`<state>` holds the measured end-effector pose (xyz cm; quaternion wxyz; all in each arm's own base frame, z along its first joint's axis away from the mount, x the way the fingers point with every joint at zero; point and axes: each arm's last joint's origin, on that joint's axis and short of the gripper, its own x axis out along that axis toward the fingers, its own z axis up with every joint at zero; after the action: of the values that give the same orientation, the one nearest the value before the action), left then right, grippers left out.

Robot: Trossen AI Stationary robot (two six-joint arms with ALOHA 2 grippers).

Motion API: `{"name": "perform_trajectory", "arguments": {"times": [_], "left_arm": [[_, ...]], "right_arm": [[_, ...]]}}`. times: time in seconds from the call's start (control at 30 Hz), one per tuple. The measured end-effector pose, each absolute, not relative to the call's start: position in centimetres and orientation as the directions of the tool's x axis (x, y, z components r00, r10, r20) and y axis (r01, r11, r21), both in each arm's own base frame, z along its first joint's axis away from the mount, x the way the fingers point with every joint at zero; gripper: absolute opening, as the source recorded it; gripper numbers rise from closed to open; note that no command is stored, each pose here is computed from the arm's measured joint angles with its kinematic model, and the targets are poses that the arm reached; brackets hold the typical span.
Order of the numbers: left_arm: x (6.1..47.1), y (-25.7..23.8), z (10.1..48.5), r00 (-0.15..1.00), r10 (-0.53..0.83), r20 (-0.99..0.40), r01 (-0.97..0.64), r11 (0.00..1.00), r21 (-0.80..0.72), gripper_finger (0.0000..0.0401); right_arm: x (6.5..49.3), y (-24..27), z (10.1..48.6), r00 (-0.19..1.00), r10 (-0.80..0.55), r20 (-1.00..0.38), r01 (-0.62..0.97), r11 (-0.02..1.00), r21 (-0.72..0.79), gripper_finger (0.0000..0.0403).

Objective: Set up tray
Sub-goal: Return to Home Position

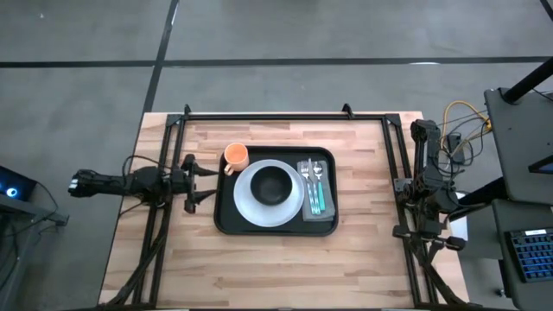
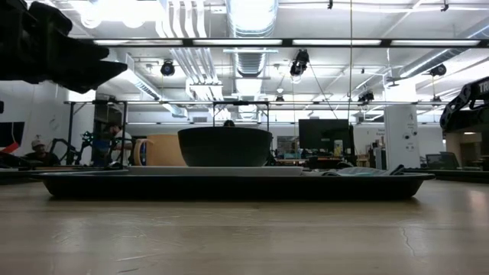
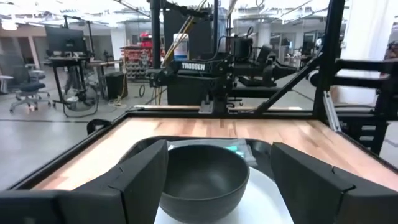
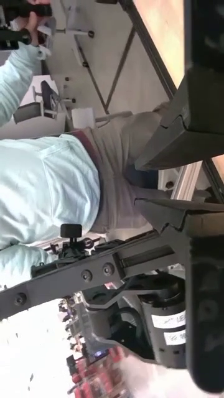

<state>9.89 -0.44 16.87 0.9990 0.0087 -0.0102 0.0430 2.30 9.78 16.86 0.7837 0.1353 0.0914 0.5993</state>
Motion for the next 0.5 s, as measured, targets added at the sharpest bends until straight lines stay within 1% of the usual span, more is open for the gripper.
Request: {"name": "perform_trajectory", "arguments": {"times": [0.17,0.37,0.43,0.5], "left_arm": [[9.76,-0.39,17.03,0.995,0.096,0.04,-0.096,0.995,0.009,0.0262],[9.92,-0.41,16.82,0.995,0.096,0.016,-0.096,0.995,-0.004,0.0262],[9.95,-0.41,16.78,0.995,0.097,0.009,-0.097,0.995,0.002,0.0262],[9.94,-0.41,16.83,0.995,0.096,0.007,-0.096,0.995,0.002,0.0262]], "right_arm": [[2.3,9.78,16.88,0.265,0.964,0.022,-0.938,0.253,0.238,0.0069],[2.31,9.78,16.93,0.269,0.963,0.026,-0.94,0.256,0.228,0.0071],[2.38,9.76,16.92,0.291,0.956,0.026,-0.933,0.278,0.228,0.0073],[2.52,9.72,16.89,0.34,0.94,0.022,-0.917,0.327,0.229,0.0076]]}}
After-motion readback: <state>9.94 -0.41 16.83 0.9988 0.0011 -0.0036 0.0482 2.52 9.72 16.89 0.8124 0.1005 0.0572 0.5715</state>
